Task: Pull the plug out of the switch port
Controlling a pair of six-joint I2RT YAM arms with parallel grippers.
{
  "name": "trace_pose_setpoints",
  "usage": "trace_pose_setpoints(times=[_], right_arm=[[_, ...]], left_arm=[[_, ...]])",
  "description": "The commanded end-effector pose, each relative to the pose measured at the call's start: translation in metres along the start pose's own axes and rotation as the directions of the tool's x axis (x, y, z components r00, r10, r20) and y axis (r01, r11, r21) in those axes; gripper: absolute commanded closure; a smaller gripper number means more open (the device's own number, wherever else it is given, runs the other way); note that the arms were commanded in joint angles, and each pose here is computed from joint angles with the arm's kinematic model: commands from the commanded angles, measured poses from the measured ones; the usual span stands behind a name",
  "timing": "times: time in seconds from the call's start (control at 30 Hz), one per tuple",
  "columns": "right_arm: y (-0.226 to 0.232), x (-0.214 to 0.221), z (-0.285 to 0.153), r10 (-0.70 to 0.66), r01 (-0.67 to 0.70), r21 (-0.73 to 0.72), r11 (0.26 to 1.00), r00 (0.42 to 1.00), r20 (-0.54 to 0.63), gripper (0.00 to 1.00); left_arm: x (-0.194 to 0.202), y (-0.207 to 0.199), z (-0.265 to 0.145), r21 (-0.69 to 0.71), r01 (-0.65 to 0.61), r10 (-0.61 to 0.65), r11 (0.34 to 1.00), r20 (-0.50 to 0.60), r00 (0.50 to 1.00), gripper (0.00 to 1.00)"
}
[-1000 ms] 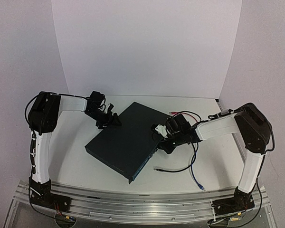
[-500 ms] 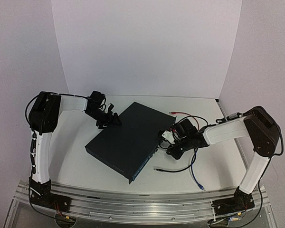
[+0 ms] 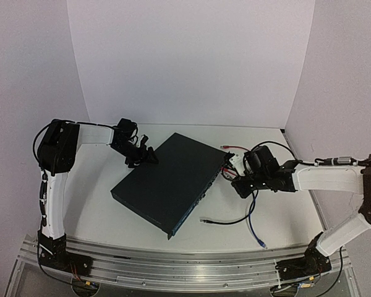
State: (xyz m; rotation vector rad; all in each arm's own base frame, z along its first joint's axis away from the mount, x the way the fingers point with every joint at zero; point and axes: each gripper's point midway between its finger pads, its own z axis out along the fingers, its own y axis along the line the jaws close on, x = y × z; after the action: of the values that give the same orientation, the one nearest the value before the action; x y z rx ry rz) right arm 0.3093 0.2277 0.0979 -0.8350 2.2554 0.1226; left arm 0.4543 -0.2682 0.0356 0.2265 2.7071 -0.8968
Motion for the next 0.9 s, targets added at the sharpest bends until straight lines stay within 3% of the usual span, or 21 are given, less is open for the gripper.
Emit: trace_pose_setpoints(times=[0.0, 0.1, 0.2, 0.3, 0.57, 0.73, 0.87], right_arm=[[-0.070, 0.004, -0.036, 0.286, -0.293, 0.358, 0.887, 0.956, 0.073, 1.00], [-0.103, 0.034, -0.053, 0.495, -0.471, 0.476, 0.743, 0.865, 0.084, 1.00], [-0.119, 0.071, -0.057, 0.695, -0.647, 0.488, 0.586, 0.711, 0.108, 1.00], [-0.118, 0.101, -0.052, 0.773, -0.701, 0.494, 0.514, 0.629, 0.089, 1.00], [-0.097, 0.140, -0.030, 0.818, -0.685, 0.524, 0.506, 0.573, -0.041, 0.95], [-0.098, 0.138, -0.036, 0.823, -0.700, 0.516, 0.493, 0.567, -0.017, 0.70], [-0.101, 0.126, -0.044, 0.795, -0.690, 0.490, 0.532, 0.607, -0.009, 0.47]], left_arm=[[0.028, 0.038, 0.023, -0.137, 0.023, -0.031, 0.990, -0.056, 0.998, 0.19], [0.027, 0.036, 0.022, -0.131, 0.022, -0.029, 0.991, -0.054, 0.998, 0.19], [0.027, 0.035, 0.021, -0.127, 0.019, -0.026, 0.992, -0.053, 0.998, 0.19], [0.027, 0.035, 0.021, -0.125, 0.017, -0.024, 0.992, -0.052, 0.998, 0.19], [0.025, 0.032, 0.018, -0.119, 0.006, -0.012, 0.993, -0.049, 0.999, 0.18], [0.025, 0.030, 0.017, -0.116, 0.000, -0.005, 0.993, -0.046, 0.999, 0.18], [0.024, 0.029, 0.016, -0.113, -0.003, -0.002, 0.994, -0.045, 0.999, 0.18]])
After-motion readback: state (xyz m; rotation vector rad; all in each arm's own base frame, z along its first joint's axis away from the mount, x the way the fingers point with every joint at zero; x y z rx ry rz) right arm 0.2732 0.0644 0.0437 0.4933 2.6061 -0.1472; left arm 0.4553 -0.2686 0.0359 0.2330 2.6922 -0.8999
